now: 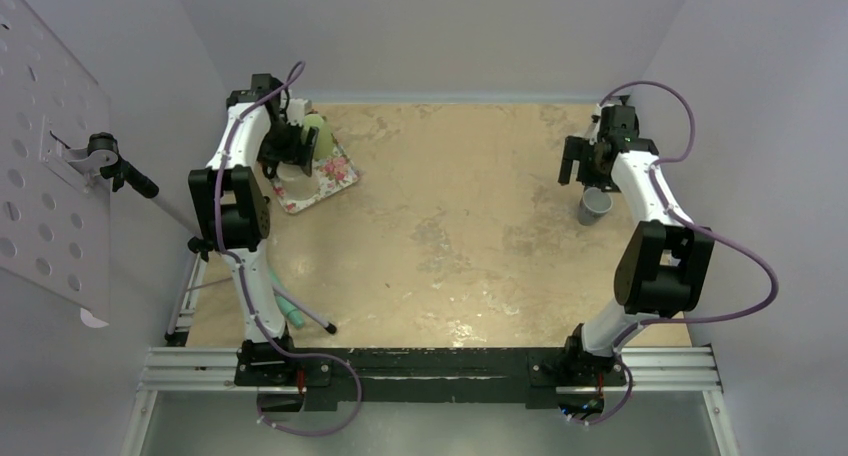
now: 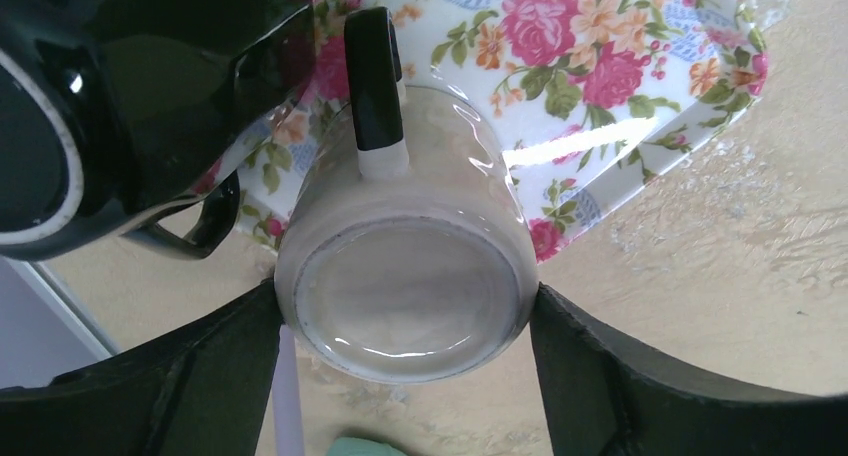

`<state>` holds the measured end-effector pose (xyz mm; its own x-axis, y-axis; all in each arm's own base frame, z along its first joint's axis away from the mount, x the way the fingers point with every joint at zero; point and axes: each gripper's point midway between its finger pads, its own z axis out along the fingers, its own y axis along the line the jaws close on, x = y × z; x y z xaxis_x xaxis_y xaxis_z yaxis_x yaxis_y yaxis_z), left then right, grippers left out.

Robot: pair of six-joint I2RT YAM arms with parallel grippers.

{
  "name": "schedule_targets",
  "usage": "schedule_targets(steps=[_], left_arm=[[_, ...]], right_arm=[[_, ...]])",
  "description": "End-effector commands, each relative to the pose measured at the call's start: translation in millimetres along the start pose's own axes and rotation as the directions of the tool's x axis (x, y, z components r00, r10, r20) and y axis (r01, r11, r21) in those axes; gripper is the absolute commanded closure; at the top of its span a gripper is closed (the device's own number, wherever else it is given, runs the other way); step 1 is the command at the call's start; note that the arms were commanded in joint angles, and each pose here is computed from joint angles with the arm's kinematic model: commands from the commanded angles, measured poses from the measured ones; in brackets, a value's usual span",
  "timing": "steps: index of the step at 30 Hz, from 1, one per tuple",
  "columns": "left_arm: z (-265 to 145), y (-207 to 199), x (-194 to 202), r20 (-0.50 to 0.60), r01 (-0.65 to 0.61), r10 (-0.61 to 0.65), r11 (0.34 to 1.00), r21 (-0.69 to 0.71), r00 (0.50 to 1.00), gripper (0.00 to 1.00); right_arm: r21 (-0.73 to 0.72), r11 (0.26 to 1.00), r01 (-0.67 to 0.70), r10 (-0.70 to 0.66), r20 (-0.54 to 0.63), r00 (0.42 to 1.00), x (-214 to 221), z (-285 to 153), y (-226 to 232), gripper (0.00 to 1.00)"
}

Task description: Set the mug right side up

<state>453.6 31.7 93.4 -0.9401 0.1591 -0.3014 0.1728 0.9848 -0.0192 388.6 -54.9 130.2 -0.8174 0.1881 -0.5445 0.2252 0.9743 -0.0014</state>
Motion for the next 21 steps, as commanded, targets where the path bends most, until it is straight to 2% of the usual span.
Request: schedule_targets(steps=[1, 5, 12, 15, 17, 21], left_arm=[[4, -25, -6, 0.032, -0.027, 0.023, 0.991, 0.131, 0.999, 0.24], [4, -40, 6, 0.036, -0.063, 0.057, 0.981, 0.185, 0.998, 0.28], [2, -47, 33, 0.014, -0.260, 0.264, 0.938, 0.229, 0.965, 0.29], [-4, -47, 45, 0.019, -0.405, 0.416, 0.875, 0.265, 0.909, 0.29], [-8, -46, 51, 0.038, -0.511, 0.524, 0.809, 0.290, 0.851, 0.27], [-12, -36, 46, 0.083, -0.661, 0.666, 0.702, 0.265, 0.741, 0.13]], right_arm=[[-0.030, 0.999, 0.019, -0.018, 0.036, 0.999, -9, -10, 10, 0.01], [-0.036, 0.999, 0.029, -0.027, 0.044, 0.999, -9, -14, 13, 0.01], [-0.045, 0.998, 0.043, -0.040, 0.061, 0.997, -13, -19, 16, 0.02], [-0.057, 0.997, 0.051, -0.046, 0.076, 0.996, -15, -22, 20, 0.02], [-0.064, 0.996, 0.055, -0.049, 0.082, 0.995, -16, -23, 23, 0.02], [-0.069, 0.995, 0.072, -0.067, 0.082, 0.994, -16, -23, 28, 0.02]])
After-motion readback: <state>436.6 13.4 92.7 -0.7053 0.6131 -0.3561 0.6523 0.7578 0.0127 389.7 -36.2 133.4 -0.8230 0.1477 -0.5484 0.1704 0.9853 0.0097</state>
